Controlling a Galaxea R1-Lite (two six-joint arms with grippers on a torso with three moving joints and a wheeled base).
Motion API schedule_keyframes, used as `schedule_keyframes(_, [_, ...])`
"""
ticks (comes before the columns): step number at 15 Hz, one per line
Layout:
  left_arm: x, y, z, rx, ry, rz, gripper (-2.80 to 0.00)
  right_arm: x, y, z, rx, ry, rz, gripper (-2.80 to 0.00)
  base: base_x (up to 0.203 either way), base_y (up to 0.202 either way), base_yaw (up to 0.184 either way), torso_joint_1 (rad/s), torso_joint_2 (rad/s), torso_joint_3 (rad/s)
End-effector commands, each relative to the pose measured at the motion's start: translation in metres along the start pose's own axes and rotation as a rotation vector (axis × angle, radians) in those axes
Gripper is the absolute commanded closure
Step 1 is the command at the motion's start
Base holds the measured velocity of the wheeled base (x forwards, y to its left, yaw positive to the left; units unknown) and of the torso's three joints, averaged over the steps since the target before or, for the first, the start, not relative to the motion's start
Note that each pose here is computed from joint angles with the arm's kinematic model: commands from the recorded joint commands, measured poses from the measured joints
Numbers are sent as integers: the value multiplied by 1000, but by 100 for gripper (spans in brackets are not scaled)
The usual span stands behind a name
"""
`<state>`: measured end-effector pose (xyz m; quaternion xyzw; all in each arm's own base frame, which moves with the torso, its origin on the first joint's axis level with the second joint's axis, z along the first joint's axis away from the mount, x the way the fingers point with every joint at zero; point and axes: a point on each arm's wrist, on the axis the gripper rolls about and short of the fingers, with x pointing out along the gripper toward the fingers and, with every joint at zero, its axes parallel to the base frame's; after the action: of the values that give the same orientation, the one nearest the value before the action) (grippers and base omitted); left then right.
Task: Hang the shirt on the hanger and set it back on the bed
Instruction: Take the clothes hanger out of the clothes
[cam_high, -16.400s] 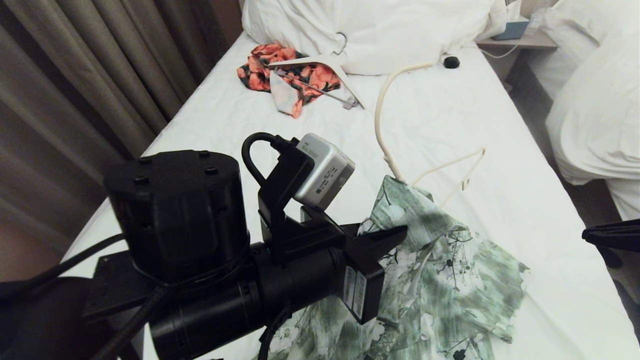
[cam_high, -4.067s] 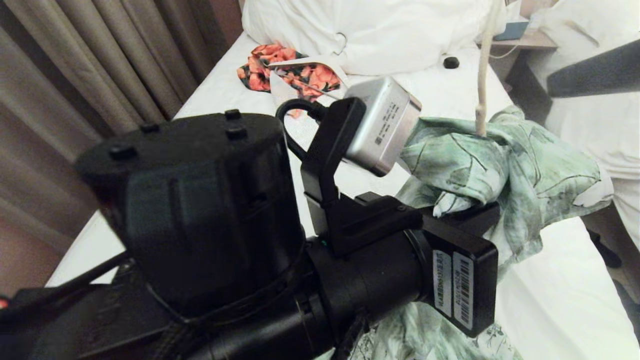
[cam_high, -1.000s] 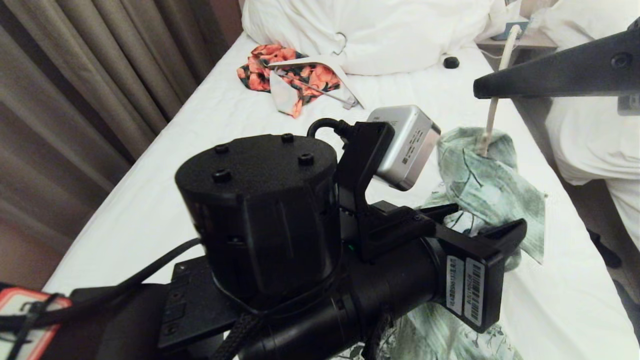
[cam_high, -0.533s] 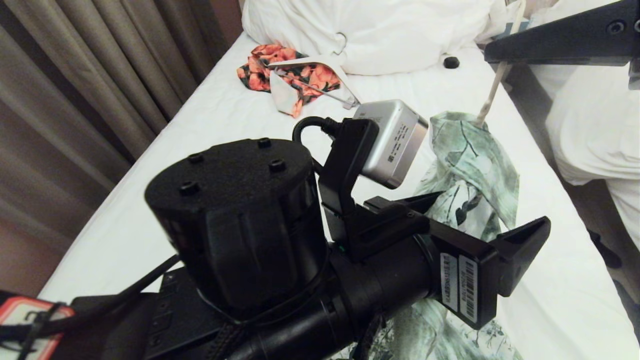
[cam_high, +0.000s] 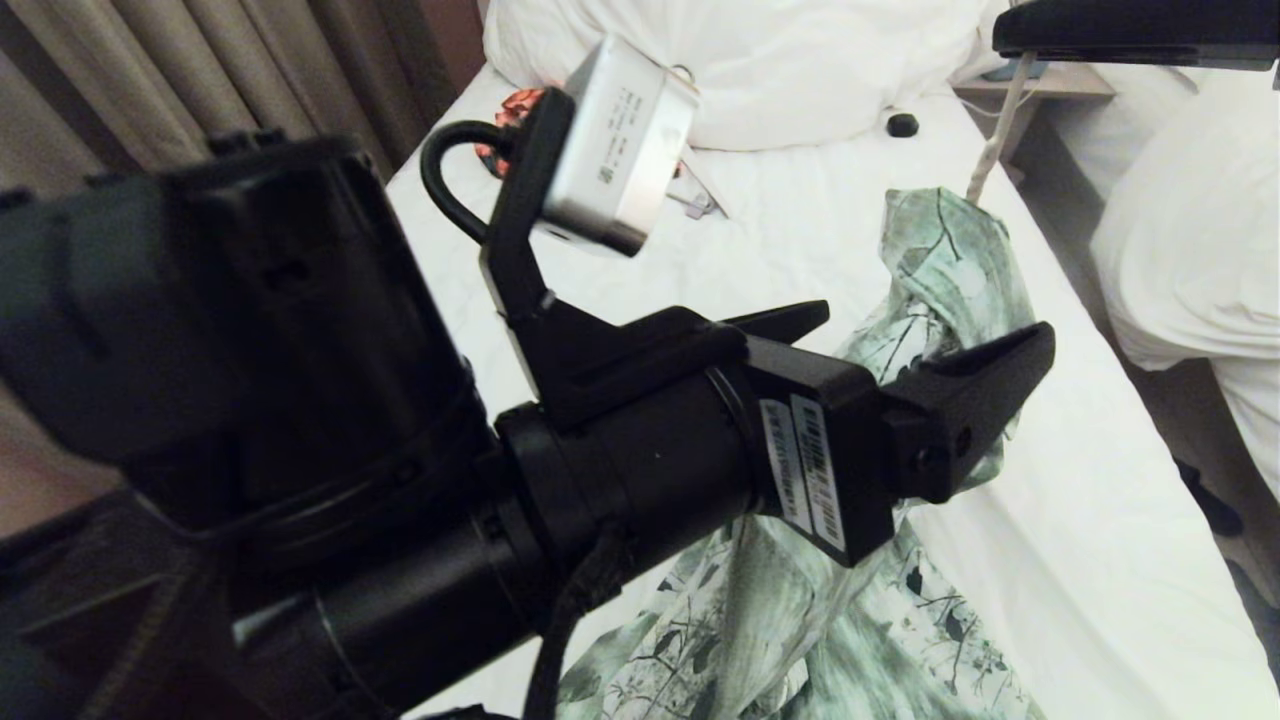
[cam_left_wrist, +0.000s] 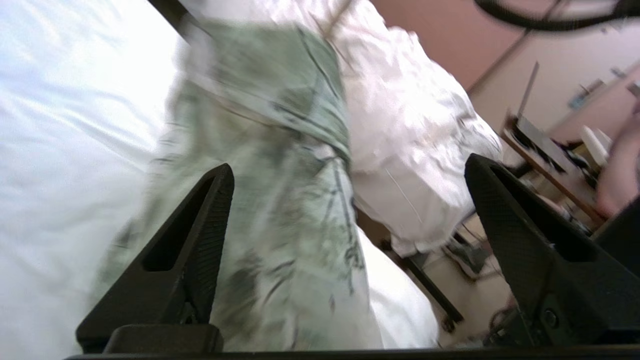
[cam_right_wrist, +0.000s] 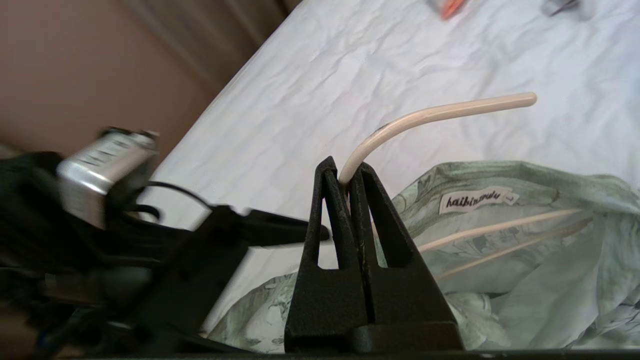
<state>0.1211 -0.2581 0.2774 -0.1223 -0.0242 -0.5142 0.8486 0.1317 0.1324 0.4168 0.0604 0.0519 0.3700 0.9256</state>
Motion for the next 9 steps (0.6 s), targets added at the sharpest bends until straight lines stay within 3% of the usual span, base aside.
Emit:
schedule_keyframes(1, [-10, 8, 20, 16, -63, 28, -280, 0, 0, 0, 1, -6, -8, 0, 0, 0, 0, 0, 0, 0])
schedule_keyframes(3, [-19, 12, 33, 38, -105, 50, -273, 2, -1, 2, -11, -28, -46, 0, 0, 0, 0, 0, 0, 0])
schedule_keyframes(4, [-25, 12, 38, 40, -114, 53, 0, 2, -1, 3, -27, -38, -61, 0, 0, 0, 0, 0, 0, 0])
schedule_keyframes(9, [-57, 21, 54, 52, -64, 130, 0, 1, -3, 4, -65, -44, -76, 0, 0, 0, 0, 0, 0, 0])
